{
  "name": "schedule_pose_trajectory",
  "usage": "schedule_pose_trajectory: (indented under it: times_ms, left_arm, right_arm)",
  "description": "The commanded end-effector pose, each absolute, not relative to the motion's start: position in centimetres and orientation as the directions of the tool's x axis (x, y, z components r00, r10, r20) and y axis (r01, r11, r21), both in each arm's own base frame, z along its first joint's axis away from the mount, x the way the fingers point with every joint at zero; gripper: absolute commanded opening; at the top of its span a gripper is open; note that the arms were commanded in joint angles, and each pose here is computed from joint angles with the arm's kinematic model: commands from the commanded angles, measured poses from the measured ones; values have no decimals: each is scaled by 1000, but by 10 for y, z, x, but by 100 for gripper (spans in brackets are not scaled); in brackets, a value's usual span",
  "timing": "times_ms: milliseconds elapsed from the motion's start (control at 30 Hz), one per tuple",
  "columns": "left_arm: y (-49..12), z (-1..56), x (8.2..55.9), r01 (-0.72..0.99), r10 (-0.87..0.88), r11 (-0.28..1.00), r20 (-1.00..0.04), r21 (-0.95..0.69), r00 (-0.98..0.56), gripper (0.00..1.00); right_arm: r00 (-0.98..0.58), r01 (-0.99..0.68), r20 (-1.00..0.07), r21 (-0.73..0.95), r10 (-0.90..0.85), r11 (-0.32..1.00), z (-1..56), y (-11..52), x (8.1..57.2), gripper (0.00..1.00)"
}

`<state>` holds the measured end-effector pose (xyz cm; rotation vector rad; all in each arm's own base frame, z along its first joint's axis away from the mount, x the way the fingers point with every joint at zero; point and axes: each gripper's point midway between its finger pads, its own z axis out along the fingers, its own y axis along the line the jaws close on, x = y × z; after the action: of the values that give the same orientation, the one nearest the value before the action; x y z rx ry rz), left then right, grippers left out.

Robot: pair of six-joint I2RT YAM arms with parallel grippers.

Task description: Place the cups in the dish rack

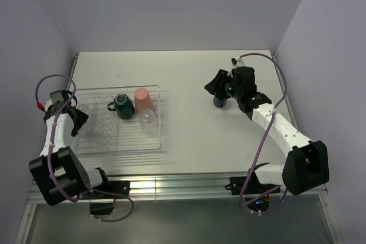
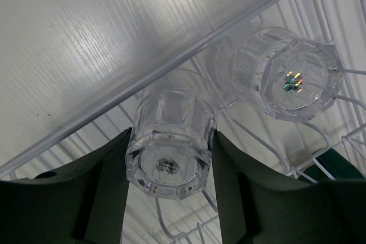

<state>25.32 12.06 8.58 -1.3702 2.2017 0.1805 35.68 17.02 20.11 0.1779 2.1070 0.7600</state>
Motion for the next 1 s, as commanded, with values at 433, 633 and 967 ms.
schedule_pose_trajectory:
  times_ms: [433, 633, 967]
  left_arm:
    - [120, 85, 265, -852, -801, 478, -505, -215, -321, 67]
    - [120, 91, 265, -848, -798, 480, -513, -226, -315, 80]
    - [119, 112, 268, -825, -782, 501, -544, -259, -304, 81]
  right_arm:
    - [-589, -167, -708, 579, 390, 798, 210, 168, 363, 51]
    - [-591, -168, -706, 581, 390, 796, 210, 169, 362, 51]
    - [-591, -170, -705, 583, 391, 794, 209, 169, 362, 51]
